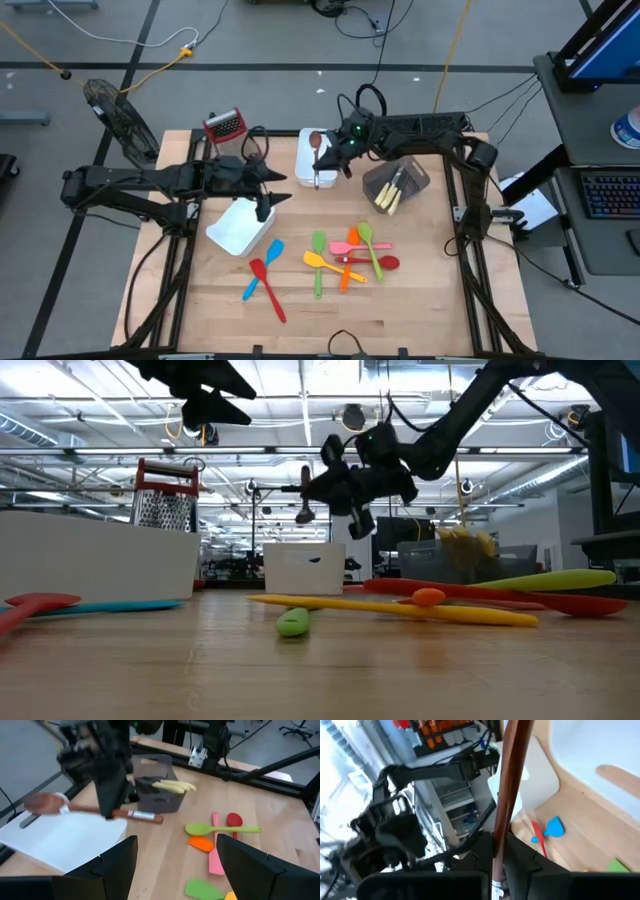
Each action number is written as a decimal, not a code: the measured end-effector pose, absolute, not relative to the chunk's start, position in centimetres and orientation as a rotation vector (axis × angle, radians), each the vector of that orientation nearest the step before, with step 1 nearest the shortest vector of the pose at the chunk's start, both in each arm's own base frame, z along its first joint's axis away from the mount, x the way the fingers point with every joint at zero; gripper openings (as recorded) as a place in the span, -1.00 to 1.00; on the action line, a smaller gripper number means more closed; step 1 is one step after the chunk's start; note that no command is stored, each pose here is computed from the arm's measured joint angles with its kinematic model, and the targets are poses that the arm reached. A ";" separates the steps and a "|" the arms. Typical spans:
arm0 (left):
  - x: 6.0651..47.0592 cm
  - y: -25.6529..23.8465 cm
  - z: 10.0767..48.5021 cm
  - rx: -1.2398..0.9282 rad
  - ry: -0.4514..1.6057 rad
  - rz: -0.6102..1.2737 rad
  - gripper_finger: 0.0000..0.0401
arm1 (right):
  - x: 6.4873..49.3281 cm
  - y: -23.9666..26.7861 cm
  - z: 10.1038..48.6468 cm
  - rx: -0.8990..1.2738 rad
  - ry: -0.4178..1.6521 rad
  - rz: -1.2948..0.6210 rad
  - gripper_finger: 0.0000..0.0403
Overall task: Pick & Place Kitchen Items
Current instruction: Put the brown serving spoon into the top white bin
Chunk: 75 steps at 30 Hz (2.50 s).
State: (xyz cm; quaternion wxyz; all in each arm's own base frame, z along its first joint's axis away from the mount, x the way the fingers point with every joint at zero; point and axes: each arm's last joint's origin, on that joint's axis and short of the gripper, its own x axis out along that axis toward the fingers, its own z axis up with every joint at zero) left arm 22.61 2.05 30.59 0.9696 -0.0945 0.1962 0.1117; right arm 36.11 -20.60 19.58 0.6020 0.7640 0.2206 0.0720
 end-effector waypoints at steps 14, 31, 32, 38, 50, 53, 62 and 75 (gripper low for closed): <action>22.7 2.1 30.6 -0.127 0.405 0.207 0.36 | 35.1 -23.1 17.3 1.953 0.503 0.055 -0.89; 22.9 2.3 31.1 -0.028 0.356 0.193 0.36 | 34.6 -23.8 17.1 2.037 0.499 0.024 -0.81; 22.9 2.3 31.1 -0.024 0.353 0.193 0.36 | 34.6 -23.8 17.1 2.042 0.500 0.023 -0.80; 22.9 2.4 31.2 -0.019 0.350 0.198 0.36 | 34.7 -23.6 17.2 2.050 0.523 0.040 -0.79; 22.9 2.4 31.1 -0.019 0.355 0.198 0.36 | 34.8 -23.6 17.1 2.008 0.500 0.025 -0.79; 22.9 2.4 31.1 -0.020 0.355 0.198 0.36 | 34.8 -23.5 17.1 2.002 0.497 0.025 -0.79; 22.9 2.4 31.1 -0.021 0.355 0.198 0.36 | 34.8 -23.1 16.3 1.963 0.529 -0.032 -0.55; 22.9 2.3 31.1 -0.033 0.355 0.134 0.36 | 34.6 -23.3 16.5 1.933 0.497 -0.070 -0.33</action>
